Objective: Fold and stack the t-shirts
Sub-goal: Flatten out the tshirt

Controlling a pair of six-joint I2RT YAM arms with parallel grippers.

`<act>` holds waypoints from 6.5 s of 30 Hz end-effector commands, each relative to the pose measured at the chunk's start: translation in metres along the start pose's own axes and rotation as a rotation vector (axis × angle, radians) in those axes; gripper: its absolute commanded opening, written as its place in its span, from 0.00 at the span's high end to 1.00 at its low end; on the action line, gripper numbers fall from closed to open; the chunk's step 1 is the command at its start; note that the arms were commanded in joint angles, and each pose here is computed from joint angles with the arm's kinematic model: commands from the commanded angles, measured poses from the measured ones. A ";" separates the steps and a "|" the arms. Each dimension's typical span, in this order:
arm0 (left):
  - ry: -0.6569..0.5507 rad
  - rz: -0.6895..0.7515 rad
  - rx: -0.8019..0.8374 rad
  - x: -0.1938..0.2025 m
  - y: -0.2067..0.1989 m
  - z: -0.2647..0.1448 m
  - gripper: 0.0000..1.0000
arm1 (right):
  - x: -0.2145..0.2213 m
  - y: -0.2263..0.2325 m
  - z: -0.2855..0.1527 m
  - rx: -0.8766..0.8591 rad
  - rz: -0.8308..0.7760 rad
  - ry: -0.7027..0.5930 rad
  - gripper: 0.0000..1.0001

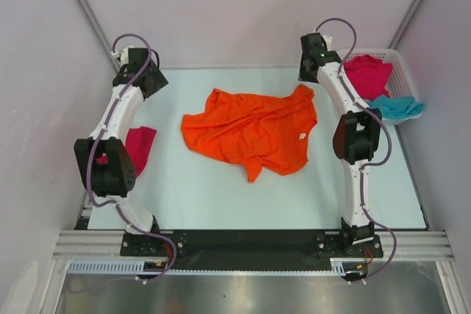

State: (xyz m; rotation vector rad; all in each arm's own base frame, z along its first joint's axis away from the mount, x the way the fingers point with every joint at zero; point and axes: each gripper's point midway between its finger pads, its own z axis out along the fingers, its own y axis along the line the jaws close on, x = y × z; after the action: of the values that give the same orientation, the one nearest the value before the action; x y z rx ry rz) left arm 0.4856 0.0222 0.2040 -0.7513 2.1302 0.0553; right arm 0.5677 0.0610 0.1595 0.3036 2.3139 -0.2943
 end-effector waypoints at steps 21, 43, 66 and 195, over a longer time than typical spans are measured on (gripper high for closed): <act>0.204 0.076 0.156 0.229 0.028 -0.064 0.25 | 0.237 0.011 -0.124 -0.209 -0.005 0.215 0.39; 0.249 0.078 0.184 0.279 0.024 -0.036 0.26 | 0.279 0.025 -0.115 -0.162 -0.069 0.300 0.45; 0.324 0.023 0.375 0.296 -0.043 -0.048 1.00 | 0.253 0.026 -0.158 -0.200 -0.073 0.221 1.00; 0.261 -0.060 0.031 0.192 0.034 0.001 0.35 | 0.356 0.090 -0.165 -0.185 -0.348 0.347 0.56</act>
State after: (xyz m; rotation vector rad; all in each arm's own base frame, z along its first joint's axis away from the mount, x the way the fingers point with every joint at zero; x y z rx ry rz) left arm 0.3654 -0.0347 0.0459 -0.8369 2.3781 -0.0551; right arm 0.2389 0.2455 0.0183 -0.1571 2.7211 -0.1322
